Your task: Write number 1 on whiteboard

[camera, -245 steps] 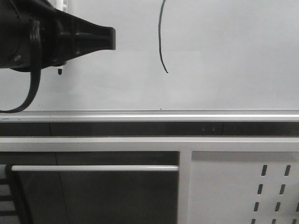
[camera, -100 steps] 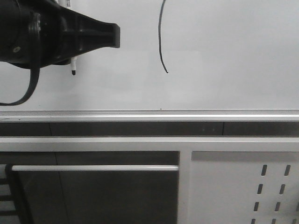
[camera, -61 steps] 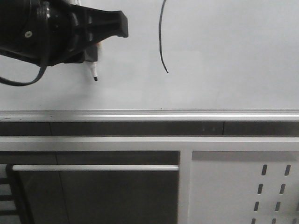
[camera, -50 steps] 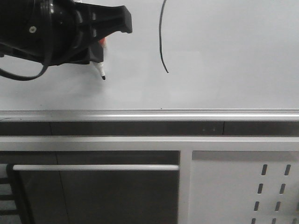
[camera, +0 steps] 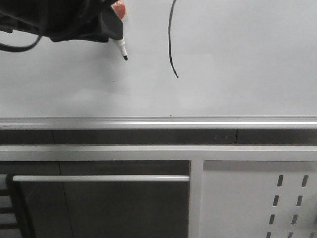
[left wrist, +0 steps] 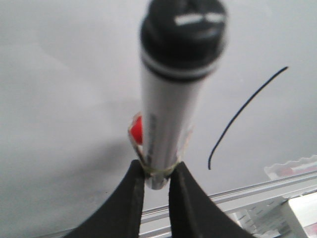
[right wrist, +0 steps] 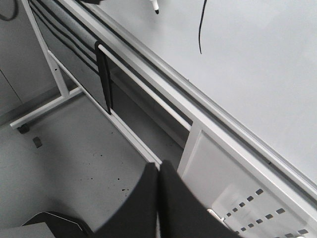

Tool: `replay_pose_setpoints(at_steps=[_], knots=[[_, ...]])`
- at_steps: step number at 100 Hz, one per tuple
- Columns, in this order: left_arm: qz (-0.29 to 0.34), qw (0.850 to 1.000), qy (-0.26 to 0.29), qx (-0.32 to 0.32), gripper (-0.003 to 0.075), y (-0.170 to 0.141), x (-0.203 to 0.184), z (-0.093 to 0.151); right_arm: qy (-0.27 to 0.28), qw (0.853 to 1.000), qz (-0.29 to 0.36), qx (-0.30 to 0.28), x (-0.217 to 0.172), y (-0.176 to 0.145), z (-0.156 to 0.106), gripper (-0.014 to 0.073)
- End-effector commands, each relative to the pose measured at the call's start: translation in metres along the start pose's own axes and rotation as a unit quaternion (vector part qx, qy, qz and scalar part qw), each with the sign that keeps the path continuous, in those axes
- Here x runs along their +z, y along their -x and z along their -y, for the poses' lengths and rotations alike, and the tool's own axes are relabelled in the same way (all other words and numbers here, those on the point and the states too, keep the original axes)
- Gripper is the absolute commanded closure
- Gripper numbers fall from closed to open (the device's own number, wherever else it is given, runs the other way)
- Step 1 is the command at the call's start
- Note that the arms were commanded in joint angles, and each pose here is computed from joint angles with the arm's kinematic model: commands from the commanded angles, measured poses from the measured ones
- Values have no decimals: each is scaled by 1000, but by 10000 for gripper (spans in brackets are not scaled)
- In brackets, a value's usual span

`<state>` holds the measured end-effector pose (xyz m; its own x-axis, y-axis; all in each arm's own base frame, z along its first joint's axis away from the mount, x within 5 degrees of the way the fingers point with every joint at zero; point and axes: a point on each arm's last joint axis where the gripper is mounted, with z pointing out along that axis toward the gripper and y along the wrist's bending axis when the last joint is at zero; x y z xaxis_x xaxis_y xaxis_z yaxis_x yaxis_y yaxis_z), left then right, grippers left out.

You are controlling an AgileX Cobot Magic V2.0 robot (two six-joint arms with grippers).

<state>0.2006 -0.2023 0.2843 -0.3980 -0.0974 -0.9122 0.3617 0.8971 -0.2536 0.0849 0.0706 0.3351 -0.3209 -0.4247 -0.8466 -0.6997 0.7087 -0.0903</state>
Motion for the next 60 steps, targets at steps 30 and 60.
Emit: replay_pose_setpoints(at_steps=[30, 60], knots=[[-7, 999, -46, 1, 738, 18, -7, -12, -14, 999, 47, -2, -5, 13, 3, 674], [-19, 998, -61, 7, 738, 17, -8, -11, -14, 999, 47, -2, -5, 13, 3, 674]])
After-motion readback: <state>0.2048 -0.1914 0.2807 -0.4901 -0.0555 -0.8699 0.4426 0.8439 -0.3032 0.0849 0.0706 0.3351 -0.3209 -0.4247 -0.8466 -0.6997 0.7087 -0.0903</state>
